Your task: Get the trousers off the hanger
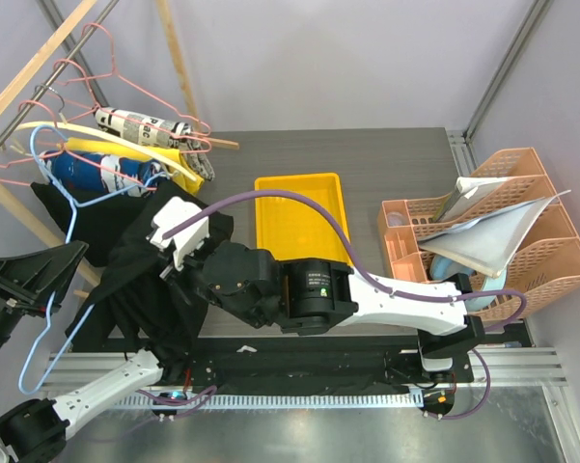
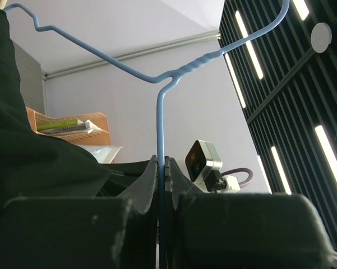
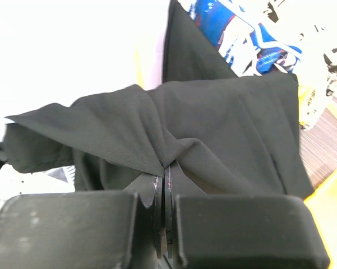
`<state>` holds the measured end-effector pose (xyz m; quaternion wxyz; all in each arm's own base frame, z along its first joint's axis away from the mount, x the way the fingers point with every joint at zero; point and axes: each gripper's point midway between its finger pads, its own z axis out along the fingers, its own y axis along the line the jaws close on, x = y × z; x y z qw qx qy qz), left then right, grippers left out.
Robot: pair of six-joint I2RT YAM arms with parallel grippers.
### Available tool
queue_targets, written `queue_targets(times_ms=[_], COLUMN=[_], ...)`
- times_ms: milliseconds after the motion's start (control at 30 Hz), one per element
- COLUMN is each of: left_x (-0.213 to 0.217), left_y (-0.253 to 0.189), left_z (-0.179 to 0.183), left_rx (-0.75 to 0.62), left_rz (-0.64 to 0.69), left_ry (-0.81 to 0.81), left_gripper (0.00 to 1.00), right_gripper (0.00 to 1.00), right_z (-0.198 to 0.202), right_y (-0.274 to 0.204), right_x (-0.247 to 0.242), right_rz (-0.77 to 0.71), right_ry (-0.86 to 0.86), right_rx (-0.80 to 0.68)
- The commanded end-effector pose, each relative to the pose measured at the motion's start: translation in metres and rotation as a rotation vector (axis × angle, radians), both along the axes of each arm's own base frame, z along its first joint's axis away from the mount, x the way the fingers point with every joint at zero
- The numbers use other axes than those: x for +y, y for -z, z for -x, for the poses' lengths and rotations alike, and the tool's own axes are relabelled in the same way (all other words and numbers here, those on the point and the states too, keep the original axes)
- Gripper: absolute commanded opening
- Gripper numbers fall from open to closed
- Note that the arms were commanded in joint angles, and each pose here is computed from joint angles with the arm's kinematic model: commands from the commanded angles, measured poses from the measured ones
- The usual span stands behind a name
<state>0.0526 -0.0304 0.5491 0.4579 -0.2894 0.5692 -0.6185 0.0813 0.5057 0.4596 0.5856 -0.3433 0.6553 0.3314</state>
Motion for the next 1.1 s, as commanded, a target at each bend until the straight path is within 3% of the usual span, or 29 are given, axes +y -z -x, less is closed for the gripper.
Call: queue_targets(times_ms=[0,167,367,467,867,1067], left_x=[0.001,-0.012,-0.020,-0.018,-0.020,-0.023], left_y=[-0.024,-0.035,-0.048,-0.050,-0.057,-0.060], left_z=[-0.002,-0.008,-0.009,-0.008,-0.006,-0.006], left_rx=[-0.036,-0.057,-0.086,-0.094,-0.111,-0.116], left_rz=[0.095,0.131,0.150,0.158,0.168,0.167], left_ry=[-0.001,0.031,0.059,0.056,0.070,0.082], left_gripper=[0.00,0.00,0.00,0.00,0.00,0.00], right_gripper=[0.01,0.03,0.15,0.23,0.77,0.82], right_z=[0.013,0.031,0.024,0.025,0.047,0.045], right_y=[-0.029,-0.011,0.003,0.007,0.044,0.066], right_x=[0.002,0.036,0.043,0.040,0.035,0.034], right_rz=[-0.080,-0.088,-0.083,-0.072,0.012,0.071], right_ry=[-0.080,-0.166,-0.115,-0.117,-0.173,-0.046], right_rx=[0.010,0.073,0.109,0.117,0.166,0.116])
